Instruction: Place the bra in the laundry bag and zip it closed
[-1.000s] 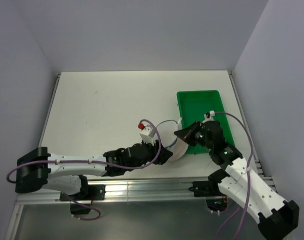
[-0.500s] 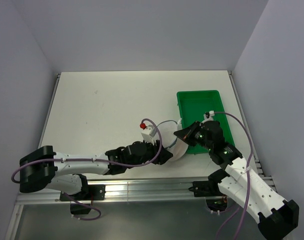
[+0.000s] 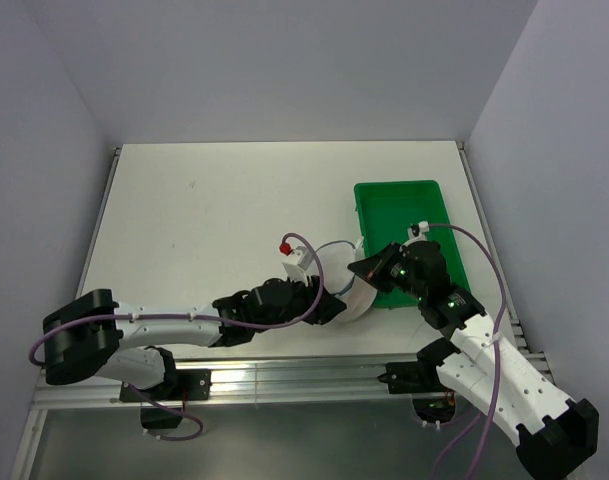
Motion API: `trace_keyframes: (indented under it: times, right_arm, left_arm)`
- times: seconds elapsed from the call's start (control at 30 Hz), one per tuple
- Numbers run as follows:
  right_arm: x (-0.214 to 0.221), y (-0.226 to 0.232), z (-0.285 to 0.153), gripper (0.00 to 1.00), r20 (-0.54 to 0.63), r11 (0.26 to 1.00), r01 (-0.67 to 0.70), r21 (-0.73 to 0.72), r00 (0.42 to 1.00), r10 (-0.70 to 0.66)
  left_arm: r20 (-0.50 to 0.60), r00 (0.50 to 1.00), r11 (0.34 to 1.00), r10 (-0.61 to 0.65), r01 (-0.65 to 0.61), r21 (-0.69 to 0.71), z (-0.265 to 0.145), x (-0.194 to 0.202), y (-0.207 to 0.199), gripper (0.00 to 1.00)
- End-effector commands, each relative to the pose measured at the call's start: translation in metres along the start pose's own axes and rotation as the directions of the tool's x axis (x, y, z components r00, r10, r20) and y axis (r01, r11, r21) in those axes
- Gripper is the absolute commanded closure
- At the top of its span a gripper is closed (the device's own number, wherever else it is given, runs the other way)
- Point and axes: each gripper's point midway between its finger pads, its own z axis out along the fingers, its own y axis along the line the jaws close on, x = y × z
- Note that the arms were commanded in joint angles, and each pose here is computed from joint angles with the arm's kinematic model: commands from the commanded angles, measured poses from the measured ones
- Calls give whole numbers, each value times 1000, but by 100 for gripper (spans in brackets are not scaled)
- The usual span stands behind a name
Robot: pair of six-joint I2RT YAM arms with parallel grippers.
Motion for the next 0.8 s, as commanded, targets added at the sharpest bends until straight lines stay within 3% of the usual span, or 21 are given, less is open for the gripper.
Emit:
trace_keyframes:
  times: [0.0, 0.13, 0.63, 0.77]
  right_arm:
    - [-5, 21, -7, 100, 5, 999, 16, -50, 1000, -16]
    - [-4, 20, -6, 100, 1, 999, 15, -52, 1000, -14]
    - [-4, 15, -3, 100, 4, 999, 33, -29, 999, -33]
    - [-6, 11, -2, 100, 12, 999, 47, -7, 999, -47]
  left_arm:
    - [39, 999, 998, -10, 8, 68, 4, -14, -16, 57]
    - [33, 999, 997, -14, 11, 75, 5, -13, -16, 61]
    - [45, 999, 998, -15, 12, 66, -2, -21, -14, 98]
    - [39, 999, 999, -7, 5, 47, -7, -21, -11, 100]
